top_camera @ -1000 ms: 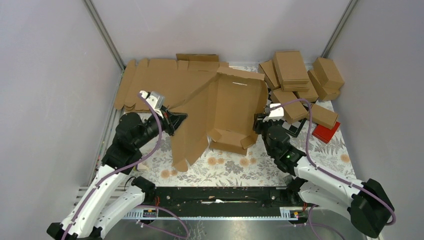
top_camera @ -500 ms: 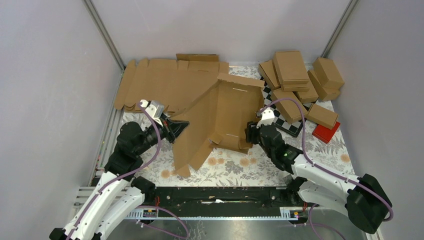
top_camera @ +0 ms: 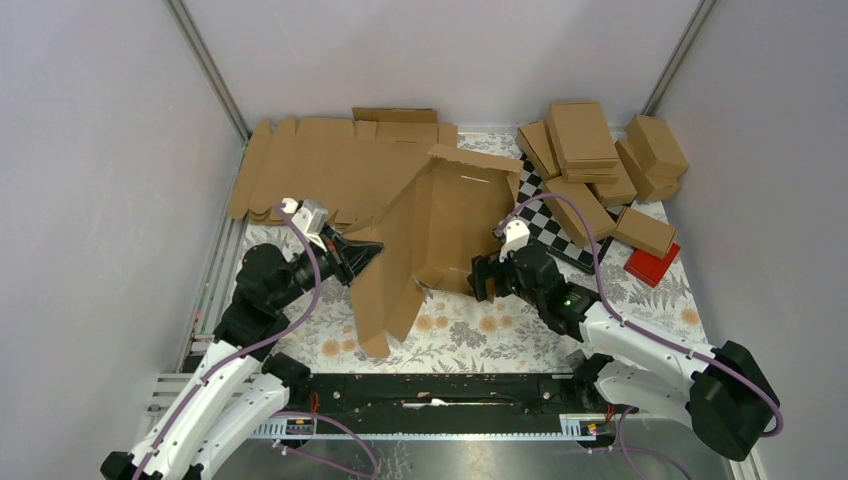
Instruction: Fold the paper box
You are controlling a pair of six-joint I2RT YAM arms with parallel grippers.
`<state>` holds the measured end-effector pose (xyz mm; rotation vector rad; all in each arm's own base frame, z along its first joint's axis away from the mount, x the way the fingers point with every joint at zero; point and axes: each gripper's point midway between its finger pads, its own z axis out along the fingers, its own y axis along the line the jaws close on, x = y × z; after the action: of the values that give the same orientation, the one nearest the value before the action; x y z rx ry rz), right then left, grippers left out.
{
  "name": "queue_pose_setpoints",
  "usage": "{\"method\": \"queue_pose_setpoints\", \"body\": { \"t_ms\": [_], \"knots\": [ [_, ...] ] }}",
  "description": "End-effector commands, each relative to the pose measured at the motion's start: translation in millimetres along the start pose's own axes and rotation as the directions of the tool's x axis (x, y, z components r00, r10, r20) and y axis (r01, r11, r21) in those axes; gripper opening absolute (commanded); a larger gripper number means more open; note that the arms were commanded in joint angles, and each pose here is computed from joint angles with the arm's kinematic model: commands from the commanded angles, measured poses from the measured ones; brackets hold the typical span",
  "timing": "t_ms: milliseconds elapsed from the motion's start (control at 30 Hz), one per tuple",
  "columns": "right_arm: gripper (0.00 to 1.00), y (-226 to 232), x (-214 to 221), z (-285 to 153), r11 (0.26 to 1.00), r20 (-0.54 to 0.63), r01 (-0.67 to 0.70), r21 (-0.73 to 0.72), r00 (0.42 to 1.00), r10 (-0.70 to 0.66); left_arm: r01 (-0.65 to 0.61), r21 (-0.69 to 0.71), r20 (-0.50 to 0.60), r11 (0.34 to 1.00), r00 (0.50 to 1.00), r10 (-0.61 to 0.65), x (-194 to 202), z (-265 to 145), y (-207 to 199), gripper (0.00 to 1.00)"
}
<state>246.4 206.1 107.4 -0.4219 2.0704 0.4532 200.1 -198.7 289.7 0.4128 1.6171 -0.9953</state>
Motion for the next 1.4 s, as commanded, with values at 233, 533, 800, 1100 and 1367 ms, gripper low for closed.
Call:
{"method": "queue_pose_setpoints", "body": {
  "t_ms": [233, 533, 800, 1100, 1367],
  "knots": [
    [1.0, 3.8, 22.6, -5.5, 0.999, -0.053, -0.003, -0.038, 0.999, 0.001, 0.054, 0.086, 0.102, 0.995, 0.993, -0.062, -27.4, 10.1, -16.3, 0.0],
    [1.0, -13.5, 24.1, 7.0, 0.995, -0.055, -0.095, -0.011, 0.994, 0.094, -0.026, 0.063, 0.023, 0.998, 0.999, 0.025, -26.9, 32.6, -3.6, 0.0],
    [1.0, -28.4, 24.1, 9.4, 0.979, -0.058, -0.19, -0.066, 0.981, 0.187, -0.069, 0.077, -0.059, 0.995, 0.996, 0.074, -8.1, 28.1, -1.9, 0.0],
    [1.0, -7.1, 32.4, 12.5, 0.966, -0.121, -0.169, -0.194, 0.982, 0.147, -0.098, 0.0, -0.107, 0.995, 0.99, 0.097, 13.8, 21.1, 17.0, 0.0],
    [1.0, -9.4, 31.1, 9.5, 0.971, -0.11, -0.155, -0.185, 0.985, 0.136, -0.069, 0.034, -0.124, 0.997, 0.99, 0.073, 21.2, 23.7, 13.0, 0.0]
  ]
}}
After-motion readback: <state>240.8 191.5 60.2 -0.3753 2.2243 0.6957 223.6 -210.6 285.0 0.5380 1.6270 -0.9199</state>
